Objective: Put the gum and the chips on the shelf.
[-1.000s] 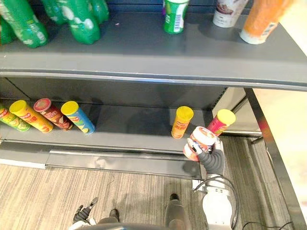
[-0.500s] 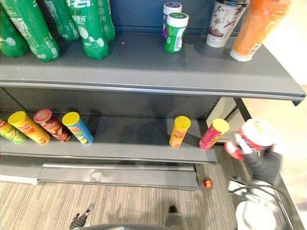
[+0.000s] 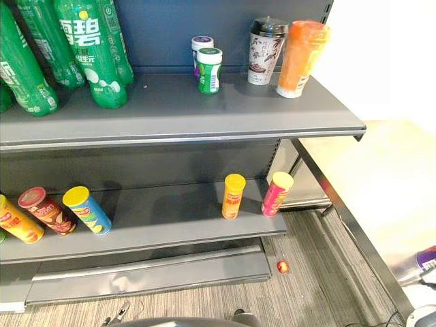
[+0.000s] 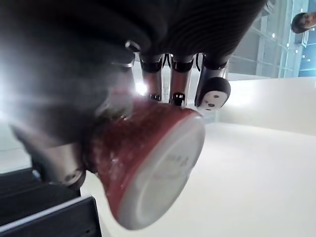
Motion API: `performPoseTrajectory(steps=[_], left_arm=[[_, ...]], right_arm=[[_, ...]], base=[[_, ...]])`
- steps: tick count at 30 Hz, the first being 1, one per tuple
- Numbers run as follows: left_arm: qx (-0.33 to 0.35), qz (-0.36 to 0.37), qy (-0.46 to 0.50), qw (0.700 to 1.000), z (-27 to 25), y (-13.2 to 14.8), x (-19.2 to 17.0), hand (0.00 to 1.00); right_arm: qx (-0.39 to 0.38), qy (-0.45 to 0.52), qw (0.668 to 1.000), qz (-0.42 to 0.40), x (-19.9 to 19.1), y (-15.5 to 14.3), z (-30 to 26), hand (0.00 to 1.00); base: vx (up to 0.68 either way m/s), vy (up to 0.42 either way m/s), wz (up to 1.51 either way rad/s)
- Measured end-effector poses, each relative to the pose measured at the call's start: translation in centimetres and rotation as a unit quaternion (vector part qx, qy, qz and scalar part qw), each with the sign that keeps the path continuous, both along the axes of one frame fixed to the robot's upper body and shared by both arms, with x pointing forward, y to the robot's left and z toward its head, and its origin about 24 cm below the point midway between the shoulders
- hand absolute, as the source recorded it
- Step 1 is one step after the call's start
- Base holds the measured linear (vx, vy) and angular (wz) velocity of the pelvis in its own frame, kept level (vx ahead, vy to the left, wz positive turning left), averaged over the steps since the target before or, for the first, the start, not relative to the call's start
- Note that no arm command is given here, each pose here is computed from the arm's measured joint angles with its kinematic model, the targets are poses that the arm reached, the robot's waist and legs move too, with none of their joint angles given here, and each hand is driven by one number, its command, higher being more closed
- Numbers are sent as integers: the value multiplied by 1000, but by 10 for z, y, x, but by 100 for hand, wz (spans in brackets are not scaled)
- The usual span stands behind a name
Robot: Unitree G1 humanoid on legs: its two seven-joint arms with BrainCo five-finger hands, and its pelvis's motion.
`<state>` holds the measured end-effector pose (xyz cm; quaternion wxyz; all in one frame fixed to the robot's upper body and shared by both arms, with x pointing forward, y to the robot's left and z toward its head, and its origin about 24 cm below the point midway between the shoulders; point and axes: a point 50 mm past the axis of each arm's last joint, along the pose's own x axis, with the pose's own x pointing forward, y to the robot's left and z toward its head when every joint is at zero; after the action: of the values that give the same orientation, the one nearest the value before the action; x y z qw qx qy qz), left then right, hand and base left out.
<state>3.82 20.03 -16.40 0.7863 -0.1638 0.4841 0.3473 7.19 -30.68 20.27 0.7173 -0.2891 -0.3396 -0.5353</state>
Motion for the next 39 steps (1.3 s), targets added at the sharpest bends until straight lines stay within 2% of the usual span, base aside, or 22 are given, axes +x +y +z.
performPoseTrajectory(steps=[4, 8, 10, 14, 16, 21, 28, 39], left_arm=[[-2, -21, 4, 1000, -1, -2, -1, 0], [-2, -60, 14, 998, -1, 0, -6, 0], [-4, -83, 16, 996, -2, 1, -6, 0], [-5, -115, 16, 993, -2, 2, -3, 0], [-1, -127, 14, 992, -1, 5, 1, 0], [3, -142, 13, 990, 0, 10, 3, 0], [10, -160, 15, 987, 2, 20, 5, 0], [8, -176, 27, 984, 1, 23, 8, 0]], right_arm=[[-86, -70, 991, 72, 20, 1, 39, 100], [-94, -83, 972, 198, 61, -12, 61, 100], [-86, -48, 957, 273, 99, -17, 72, 100], [-84, 27, 932, 352, 145, -14, 84, 100], [-76, 66, 912, 398, 170, -6, 88, 100], [-63, 131, 859, 491, 204, 24, 77, 100], [-20, 234, 796, 558, 241, 51, 49, 100], [-60, 250, 765, 590, 253, 79, 68, 100]], base=[[8, 8, 6], [10, 8, 16], [11, 7, 18], [6, 5, 28], [3, 4, 16], [-4, 6, 21], [-33, 9, 18], [-12, 4, 10]])
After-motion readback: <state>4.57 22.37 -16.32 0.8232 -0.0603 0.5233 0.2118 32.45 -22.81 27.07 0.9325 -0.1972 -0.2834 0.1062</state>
